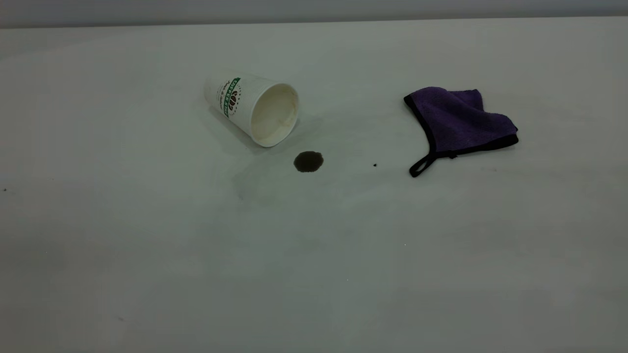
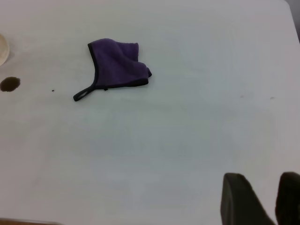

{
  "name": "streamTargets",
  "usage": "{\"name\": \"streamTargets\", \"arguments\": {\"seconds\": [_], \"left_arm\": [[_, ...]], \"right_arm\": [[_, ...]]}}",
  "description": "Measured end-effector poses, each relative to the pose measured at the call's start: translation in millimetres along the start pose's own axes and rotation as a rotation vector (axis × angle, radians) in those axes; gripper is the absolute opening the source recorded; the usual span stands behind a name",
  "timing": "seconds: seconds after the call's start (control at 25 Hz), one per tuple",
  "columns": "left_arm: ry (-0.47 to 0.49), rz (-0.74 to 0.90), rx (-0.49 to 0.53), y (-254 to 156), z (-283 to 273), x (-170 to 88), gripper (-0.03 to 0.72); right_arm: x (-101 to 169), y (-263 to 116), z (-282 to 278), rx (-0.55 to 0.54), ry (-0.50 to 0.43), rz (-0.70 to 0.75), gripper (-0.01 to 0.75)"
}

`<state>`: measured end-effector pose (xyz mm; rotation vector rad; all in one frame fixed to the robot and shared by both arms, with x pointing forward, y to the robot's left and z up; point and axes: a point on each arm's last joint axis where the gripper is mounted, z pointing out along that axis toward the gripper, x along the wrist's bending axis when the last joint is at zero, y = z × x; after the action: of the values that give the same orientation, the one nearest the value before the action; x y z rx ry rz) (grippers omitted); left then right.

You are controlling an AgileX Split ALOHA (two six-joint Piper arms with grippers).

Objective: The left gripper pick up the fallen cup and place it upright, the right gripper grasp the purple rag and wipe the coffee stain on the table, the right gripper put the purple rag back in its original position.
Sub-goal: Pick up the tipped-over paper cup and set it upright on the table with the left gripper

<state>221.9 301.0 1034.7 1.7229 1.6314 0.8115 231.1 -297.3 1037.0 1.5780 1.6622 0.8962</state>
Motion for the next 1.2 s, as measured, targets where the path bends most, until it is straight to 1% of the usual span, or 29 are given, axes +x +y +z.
{"name": "streamTargets", "arguments": {"seconds": [0.68, 0.8, 0.92, 1.08, 1.2], "left_arm": [[0.000, 0.000, 0.000, 0, 0, 0, 0.465], [0.008, 0.001, 0.035, 4, 3, 1, 0.465], [0.039, -0.008, 0.109, 20, 13, 4, 0.465], [0.119, -0.025, 0.186, 58, 31, 13, 0.465], [0.138, -0.007, 0.232, 92, 51, 16, 0.498]], "right_arm": [[0, 0, 0, 0.000, 0.000, 0.000, 0.219], [0, 0, 0, 0.000, 0.000, 0.000, 0.219], [0, 0, 0, 0.000, 0.000, 0.000, 0.219], [0, 0, 0, 0.000, 0.000, 0.000, 0.219], [0, 0, 0, 0.000, 0.000, 0.000, 0.219]]}}
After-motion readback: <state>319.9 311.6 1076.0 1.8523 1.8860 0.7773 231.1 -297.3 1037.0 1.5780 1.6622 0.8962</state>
